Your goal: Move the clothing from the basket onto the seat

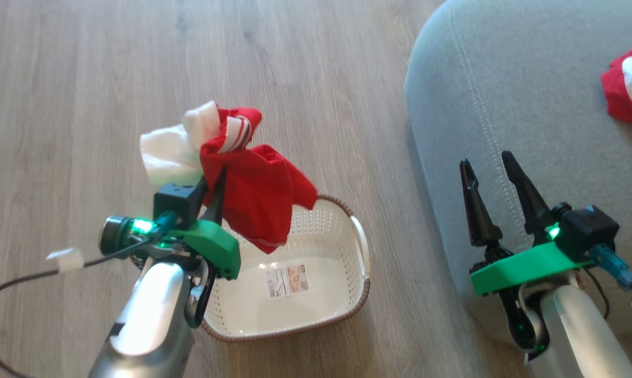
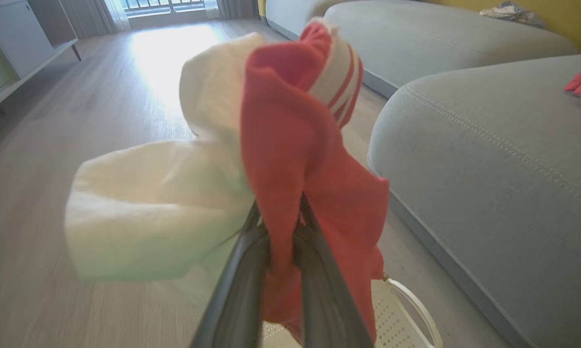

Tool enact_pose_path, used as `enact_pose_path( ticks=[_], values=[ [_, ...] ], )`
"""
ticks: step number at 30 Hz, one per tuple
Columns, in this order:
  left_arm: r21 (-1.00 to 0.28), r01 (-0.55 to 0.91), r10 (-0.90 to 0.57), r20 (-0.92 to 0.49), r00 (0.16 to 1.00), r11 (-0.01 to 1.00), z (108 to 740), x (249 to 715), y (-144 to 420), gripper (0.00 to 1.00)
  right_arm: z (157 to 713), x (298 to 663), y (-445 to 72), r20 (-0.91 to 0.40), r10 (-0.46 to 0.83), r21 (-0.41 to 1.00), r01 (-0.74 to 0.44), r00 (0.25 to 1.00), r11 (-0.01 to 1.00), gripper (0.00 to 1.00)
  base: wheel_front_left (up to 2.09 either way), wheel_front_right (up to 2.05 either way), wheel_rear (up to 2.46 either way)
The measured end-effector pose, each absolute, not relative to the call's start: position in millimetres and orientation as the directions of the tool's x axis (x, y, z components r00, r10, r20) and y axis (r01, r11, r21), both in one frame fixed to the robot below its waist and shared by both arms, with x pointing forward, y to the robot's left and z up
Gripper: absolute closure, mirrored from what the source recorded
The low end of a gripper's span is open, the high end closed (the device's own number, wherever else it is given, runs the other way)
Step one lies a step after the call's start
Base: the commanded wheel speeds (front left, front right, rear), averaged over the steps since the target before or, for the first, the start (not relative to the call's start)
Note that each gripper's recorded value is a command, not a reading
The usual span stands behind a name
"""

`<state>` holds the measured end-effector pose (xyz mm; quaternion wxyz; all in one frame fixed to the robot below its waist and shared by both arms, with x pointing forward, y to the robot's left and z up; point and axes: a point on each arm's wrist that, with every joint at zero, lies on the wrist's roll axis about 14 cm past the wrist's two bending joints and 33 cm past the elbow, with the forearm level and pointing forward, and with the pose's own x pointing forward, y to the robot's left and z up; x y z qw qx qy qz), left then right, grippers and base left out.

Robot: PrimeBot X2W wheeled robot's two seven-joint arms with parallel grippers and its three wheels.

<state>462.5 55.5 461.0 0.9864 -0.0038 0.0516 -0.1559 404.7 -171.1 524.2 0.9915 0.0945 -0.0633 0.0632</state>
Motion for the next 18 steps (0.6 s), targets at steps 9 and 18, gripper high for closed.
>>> enact_pose_path(
  ticks=[9, 18],
  values=[
    [-0.049, 0.235, -0.221, 0.198, 0.955, 0.971, 558, 451, 80, 1.0, 530, 384, -168, 0.151, 0.122, 0.181, -0.149, 0.981, 0.972, 0.0, 0.0, 0.0, 0.0],
    [-0.056, 0.243, -0.185, 0.492, 0.851, 0.968, 657, 430, 85, 1.0, 533, 377, -165, 0.16, 0.131, 0.184, -0.16, 0.978, 0.97, 0.0, 0.0, 0.0, 0.0]
  ],
)
